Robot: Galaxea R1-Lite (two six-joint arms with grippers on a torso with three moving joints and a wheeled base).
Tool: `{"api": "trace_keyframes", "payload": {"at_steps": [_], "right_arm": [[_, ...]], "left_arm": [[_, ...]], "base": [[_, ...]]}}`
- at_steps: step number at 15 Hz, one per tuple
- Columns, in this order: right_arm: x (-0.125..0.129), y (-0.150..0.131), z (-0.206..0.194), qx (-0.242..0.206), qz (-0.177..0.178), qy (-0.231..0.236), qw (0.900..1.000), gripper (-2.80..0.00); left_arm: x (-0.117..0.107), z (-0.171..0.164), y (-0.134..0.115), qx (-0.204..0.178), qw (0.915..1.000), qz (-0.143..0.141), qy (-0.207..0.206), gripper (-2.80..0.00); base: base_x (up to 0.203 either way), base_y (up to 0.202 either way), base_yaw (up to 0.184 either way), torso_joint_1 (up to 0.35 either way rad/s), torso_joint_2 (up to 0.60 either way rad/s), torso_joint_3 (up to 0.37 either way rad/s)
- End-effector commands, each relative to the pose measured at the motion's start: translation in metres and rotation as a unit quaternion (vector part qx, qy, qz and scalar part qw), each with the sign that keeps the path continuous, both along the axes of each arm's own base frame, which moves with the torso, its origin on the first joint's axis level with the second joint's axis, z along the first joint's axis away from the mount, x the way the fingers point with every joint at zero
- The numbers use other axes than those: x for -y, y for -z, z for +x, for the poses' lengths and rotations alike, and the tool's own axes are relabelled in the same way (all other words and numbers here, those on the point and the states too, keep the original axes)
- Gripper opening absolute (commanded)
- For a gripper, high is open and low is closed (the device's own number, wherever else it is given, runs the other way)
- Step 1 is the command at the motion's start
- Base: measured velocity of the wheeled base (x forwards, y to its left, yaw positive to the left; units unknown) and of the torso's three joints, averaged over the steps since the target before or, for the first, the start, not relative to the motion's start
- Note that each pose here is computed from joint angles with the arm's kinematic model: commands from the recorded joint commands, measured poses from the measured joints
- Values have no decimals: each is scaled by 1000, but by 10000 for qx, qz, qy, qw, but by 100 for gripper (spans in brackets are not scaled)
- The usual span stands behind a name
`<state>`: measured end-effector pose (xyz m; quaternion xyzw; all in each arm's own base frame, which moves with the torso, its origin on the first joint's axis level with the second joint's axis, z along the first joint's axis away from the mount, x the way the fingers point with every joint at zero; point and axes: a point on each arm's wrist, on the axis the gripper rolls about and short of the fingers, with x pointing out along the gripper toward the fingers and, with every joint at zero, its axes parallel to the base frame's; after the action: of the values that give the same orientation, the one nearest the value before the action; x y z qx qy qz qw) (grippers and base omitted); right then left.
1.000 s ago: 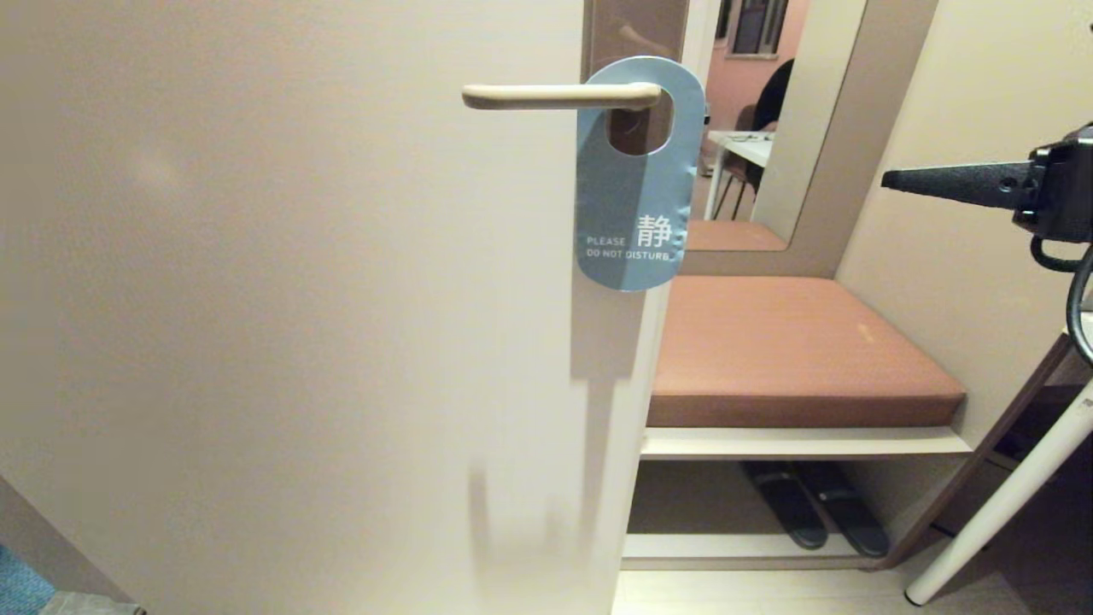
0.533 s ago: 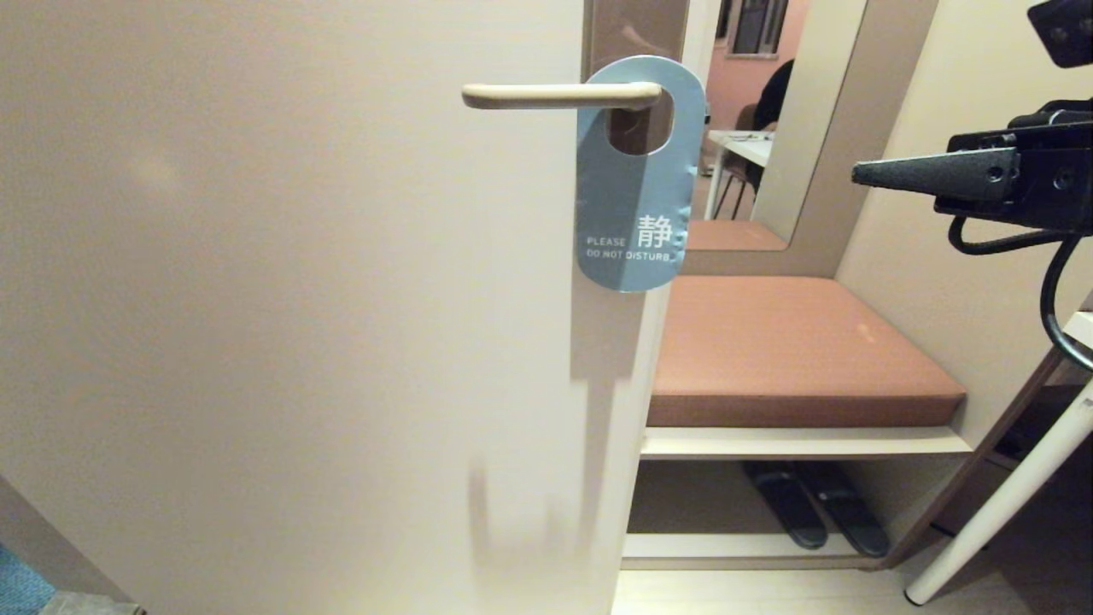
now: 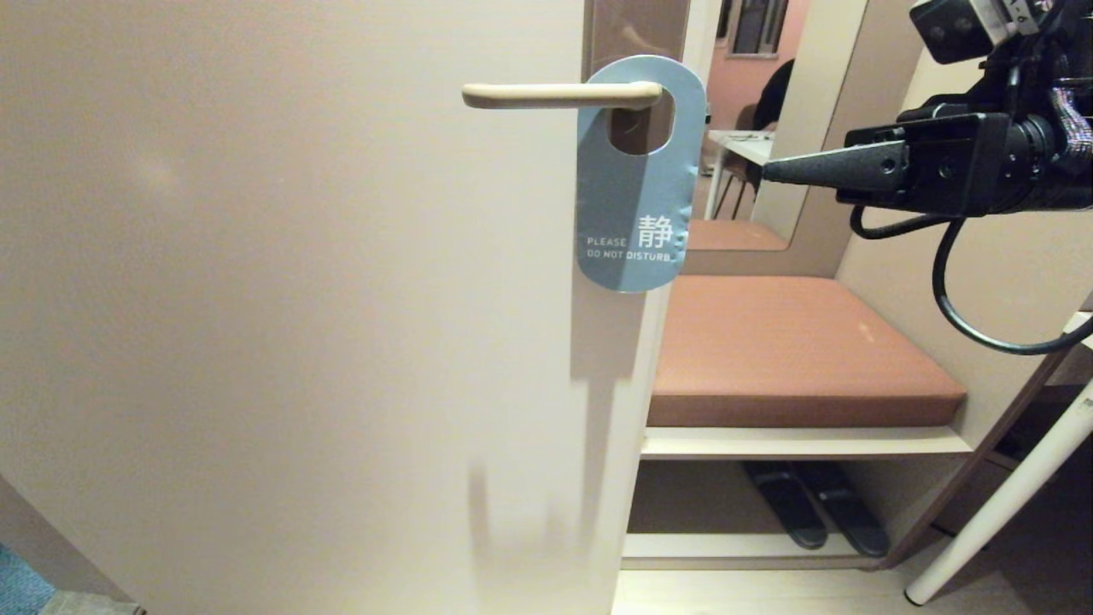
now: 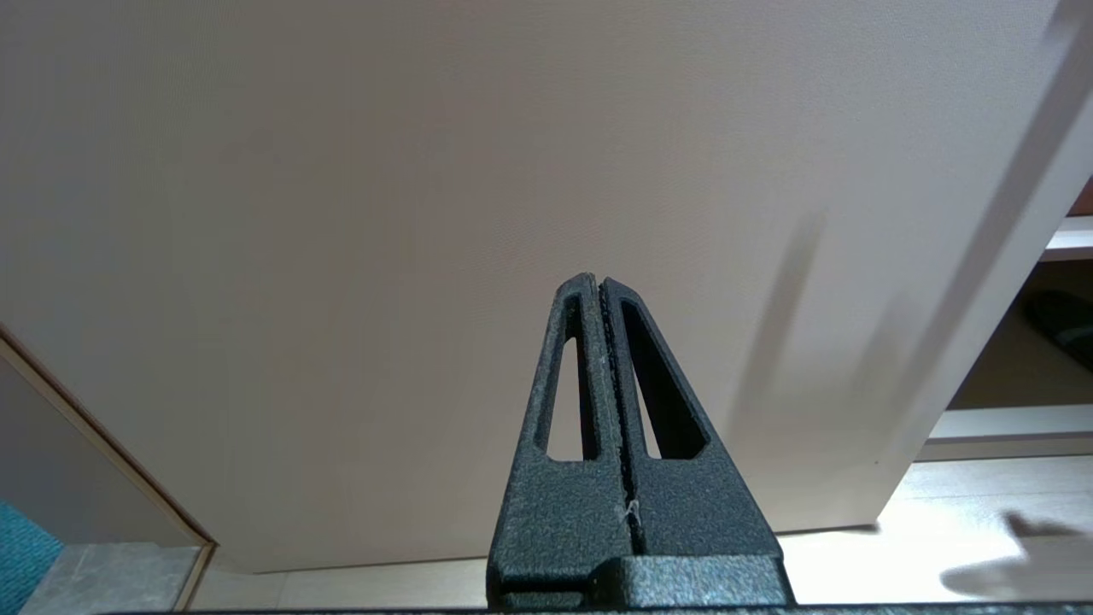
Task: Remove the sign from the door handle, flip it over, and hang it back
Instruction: Take down the sign
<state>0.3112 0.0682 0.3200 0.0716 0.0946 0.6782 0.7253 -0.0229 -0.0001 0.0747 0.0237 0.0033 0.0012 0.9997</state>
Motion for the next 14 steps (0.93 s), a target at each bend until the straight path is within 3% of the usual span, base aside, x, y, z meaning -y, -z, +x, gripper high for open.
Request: {"api": "trace_keyframes", "payload": {"at_steps": [1,9,10,14], "right_arm": [[-4,9,15,-103,-8,-62,9999,-280],[-13,17,28,-9,-32,-166,9999,-280],[-15,17,27,-16,-34,-189,9998,0],[-18,19,29,235,-51,-243,9994,0]], "left_arm": [[0,0,0,-6,10000,1,-3,-280],[0,0,0,-6,10000,1,-3,-280],[0,0,0,-6,10000,1,-3,-280],[0,0,0,-6,10000,1,-3,-280]], "base": [[0,0,0,0,0,0],[0,0,0,0,0,0],[0,0,0,0,0,0],[0,0,0,0,0,0]]}}
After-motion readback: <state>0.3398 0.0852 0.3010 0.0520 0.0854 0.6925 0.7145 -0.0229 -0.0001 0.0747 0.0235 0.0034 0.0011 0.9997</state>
